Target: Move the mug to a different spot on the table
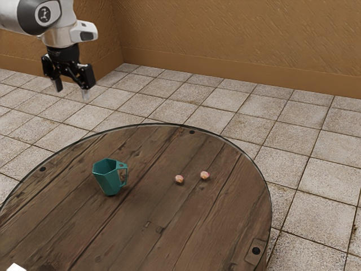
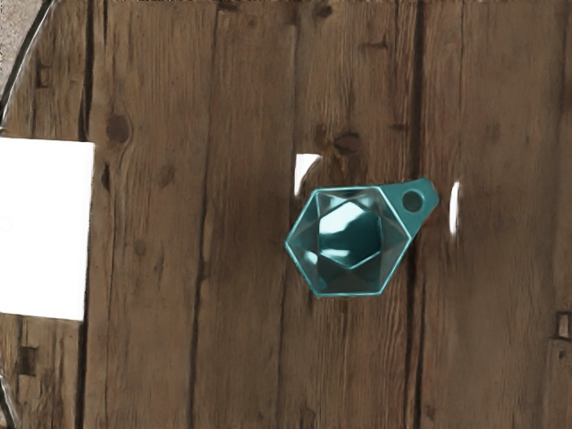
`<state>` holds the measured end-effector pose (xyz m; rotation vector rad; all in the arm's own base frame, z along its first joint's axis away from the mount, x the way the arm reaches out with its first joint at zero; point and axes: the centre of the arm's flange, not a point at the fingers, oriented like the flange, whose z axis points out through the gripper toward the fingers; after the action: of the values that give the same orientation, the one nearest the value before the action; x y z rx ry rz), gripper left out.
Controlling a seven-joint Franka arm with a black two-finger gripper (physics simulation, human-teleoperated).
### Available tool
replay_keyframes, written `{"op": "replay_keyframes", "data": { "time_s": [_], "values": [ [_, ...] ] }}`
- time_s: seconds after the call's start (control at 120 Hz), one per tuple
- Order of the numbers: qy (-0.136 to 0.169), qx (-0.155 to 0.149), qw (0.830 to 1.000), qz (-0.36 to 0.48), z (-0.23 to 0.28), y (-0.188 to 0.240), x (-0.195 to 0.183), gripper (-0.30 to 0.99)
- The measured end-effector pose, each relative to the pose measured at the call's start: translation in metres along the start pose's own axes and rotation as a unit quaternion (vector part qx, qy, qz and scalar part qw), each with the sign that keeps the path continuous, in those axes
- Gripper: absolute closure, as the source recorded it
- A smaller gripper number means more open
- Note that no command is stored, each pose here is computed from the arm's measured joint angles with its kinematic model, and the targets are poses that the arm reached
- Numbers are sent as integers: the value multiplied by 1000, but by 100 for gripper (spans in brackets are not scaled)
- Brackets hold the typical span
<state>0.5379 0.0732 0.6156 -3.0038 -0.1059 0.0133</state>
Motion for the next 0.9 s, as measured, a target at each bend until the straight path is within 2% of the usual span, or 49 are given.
{"op": "replay_keyframes", "data": {
  "time_s": [0.133,0.25,0.458,0.575,0.742,0.9],
  "values": [
    [1,0,1000,-5,-1,-6,-1,0],
    [-10,2,1000,16,11,17,3,0],
    [-76,8,992,98,112,79,12,0],
    [-84,4,984,154,146,94,13,0],
    [-92,-9,974,208,192,75,28,0],
    [-85,-12,956,279,217,90,39,0]
  ]
}}
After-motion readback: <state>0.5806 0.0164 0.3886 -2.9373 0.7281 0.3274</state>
